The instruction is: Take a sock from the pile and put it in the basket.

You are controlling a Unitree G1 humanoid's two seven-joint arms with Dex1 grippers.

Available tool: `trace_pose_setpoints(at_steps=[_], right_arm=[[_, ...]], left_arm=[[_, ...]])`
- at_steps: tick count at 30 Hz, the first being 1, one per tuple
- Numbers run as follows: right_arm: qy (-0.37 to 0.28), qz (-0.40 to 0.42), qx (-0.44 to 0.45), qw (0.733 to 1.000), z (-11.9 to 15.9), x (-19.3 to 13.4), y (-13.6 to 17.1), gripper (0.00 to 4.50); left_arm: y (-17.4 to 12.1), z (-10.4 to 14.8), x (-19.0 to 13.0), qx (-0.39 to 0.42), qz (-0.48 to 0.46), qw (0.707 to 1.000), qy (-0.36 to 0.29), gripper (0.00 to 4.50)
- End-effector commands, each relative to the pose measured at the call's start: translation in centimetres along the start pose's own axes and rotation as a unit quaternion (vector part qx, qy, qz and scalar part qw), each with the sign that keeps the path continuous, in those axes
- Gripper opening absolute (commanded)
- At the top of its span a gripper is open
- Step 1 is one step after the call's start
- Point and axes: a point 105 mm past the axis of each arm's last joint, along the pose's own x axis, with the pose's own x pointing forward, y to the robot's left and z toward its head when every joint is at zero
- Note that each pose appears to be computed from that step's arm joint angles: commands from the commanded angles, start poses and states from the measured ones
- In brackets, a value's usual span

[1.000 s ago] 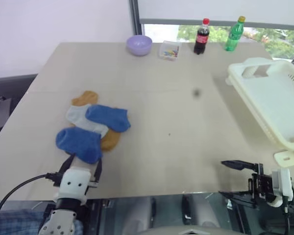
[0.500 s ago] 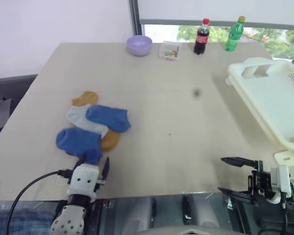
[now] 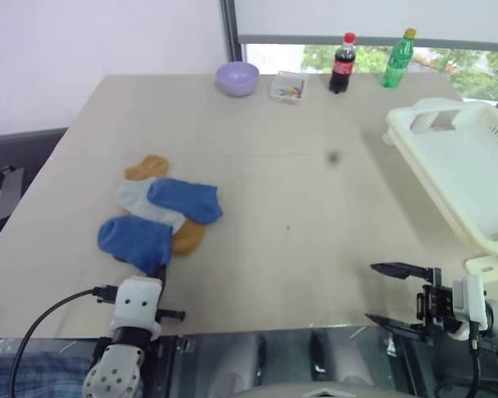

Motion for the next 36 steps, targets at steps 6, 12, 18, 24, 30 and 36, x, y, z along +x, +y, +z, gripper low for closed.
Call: trace_pose_setpoints(at_steps=[6,12,18,24,30,36], right_arm=[[-0.005,0.004,-0.018,1.000,0.6,0.2,-0.1,3.92],[-0.005,0.002,-0.020,1.000,0.7,0.2,-0.2,3.92],[-0.002,-0.003,-0.025,1.000,0.8,0.1,-0.3,3.92],[-0.002,-0.005,-0.025,1.000,0.8,0.1,-0.2,3.92],[0.003,-0.009,-0.025,1.000,0.9,-0.3,-0.1,3.92],[0.008,-0.011,-0.025,1.000,0.9,-0.5,-0.1,3.92]], left_arm=[[-6.3,4.2,0.5,-0.088,-0.180,0.979,-0.042,0.03],[-8.6,6.6,2.2,-0.143,-0.252,0.956,-0.047,0.03],[-11.5,9.1,3.7,-0.157,-0.359,0.919,-0.054,0.03],[-15.5,10.3,4.3,-0.172,-0.459,0.871,-0.020,0.03],[-18.8,12.3,5.1,-0.180,-0.511,0.841,-0.008,0.03],[-23.0,13.8,4.8,-0.197,-0.569,0.796,0.055,0.03]])
